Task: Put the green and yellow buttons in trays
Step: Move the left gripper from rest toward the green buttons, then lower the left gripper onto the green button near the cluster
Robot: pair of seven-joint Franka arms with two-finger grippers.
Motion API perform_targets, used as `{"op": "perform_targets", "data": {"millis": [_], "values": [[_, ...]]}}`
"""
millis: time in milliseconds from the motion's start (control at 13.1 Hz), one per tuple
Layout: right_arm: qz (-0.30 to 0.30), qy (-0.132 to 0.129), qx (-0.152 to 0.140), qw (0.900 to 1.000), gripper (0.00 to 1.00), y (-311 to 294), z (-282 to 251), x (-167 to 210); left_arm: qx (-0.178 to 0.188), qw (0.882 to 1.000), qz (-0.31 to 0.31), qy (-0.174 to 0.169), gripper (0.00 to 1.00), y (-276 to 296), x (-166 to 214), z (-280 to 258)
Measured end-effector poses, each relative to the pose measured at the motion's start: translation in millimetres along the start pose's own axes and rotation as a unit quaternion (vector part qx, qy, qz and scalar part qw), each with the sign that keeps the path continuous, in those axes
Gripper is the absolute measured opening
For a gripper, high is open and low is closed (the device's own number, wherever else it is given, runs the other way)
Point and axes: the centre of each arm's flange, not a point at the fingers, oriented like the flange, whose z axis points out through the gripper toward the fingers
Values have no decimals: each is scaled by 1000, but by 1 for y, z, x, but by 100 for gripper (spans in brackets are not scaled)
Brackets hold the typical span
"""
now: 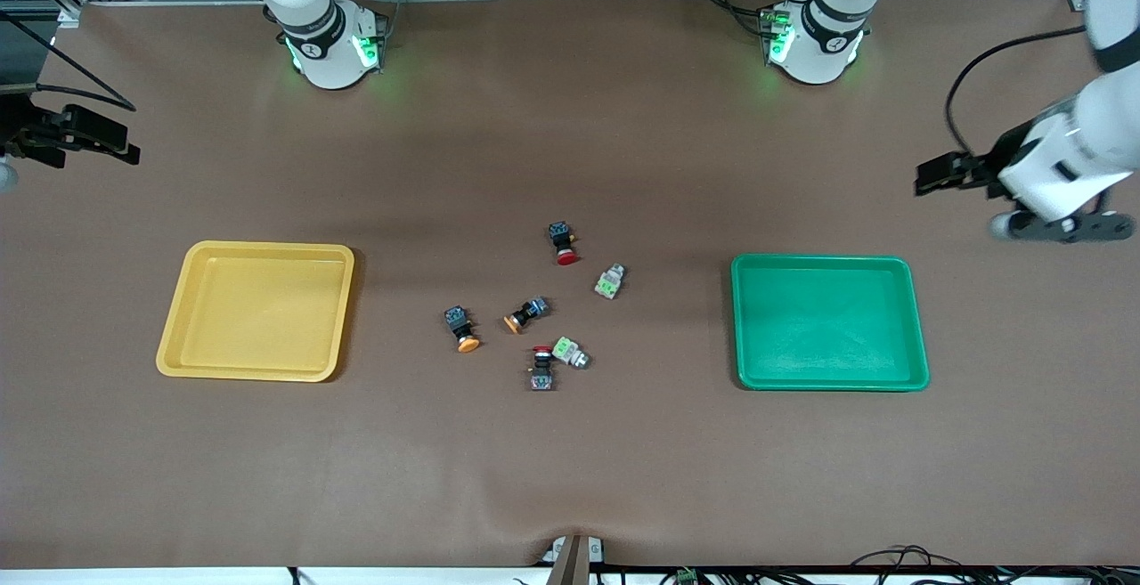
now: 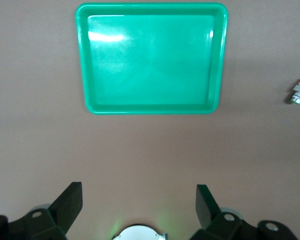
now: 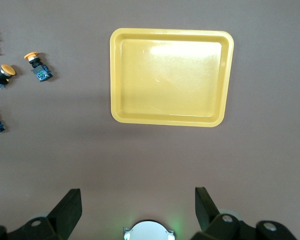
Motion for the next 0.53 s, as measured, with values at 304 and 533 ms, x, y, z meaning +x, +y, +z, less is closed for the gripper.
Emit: {"op": "perform_targets", "data": {"millis": [304, 533], "values": [[0, 0, 1, 1000, 100, 0, 0, 0, -9, 1000, -9, 12, 100, 69, 9, 53], [0, 1, 1, 1000, 100, 0, -1, 0, -15, 999, 21, 24, 100, 119, 14, 77]]}}
